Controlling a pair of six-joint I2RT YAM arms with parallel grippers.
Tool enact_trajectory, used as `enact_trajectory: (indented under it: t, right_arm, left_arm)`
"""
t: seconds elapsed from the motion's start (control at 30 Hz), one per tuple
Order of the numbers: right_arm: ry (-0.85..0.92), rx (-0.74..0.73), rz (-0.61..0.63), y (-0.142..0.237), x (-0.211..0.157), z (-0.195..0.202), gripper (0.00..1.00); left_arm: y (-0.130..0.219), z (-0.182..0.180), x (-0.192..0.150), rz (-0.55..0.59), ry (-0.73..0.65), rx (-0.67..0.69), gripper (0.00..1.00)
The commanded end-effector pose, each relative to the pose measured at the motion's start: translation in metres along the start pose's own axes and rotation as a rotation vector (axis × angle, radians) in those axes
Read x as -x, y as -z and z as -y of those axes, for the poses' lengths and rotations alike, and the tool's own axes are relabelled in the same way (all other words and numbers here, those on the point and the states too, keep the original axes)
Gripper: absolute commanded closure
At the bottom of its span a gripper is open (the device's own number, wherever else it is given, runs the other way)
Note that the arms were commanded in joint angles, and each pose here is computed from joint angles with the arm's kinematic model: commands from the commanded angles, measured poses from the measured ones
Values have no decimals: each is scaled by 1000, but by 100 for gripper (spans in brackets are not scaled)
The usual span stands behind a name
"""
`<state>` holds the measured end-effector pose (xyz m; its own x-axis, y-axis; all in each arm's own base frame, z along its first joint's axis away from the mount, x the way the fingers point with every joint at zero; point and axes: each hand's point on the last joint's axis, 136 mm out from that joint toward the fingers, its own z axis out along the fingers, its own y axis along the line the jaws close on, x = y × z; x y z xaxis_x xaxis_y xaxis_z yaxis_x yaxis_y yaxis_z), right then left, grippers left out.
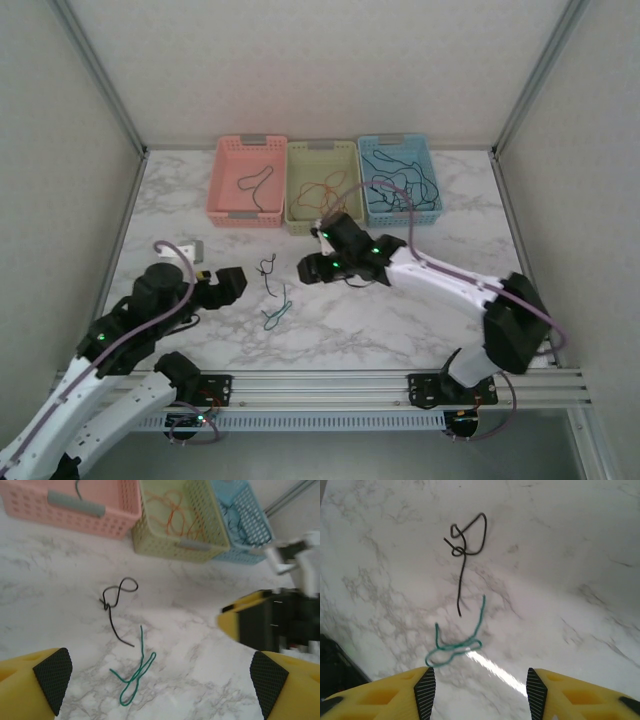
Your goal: Untangle the cables
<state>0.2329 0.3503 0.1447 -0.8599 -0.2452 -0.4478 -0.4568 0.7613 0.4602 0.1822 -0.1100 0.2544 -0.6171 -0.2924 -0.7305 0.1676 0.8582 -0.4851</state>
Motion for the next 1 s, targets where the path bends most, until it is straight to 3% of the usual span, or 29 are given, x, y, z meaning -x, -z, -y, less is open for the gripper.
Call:
enact_trajectory:
  t: [0.0,0.33,0.97]
  right_arm:
    - [-46,66,16,-14,23,-44,48]
    - [-180,-103,31,-67,47,-45,48]
    - [-247,-244,-76,-137,38,-3,51]
  left_arm:
    - [24,-18,5,28,-86,84,4]
    - [35,-17,9,94,-139,40,3]
    - [36,-15,8,99,-140,18,2]
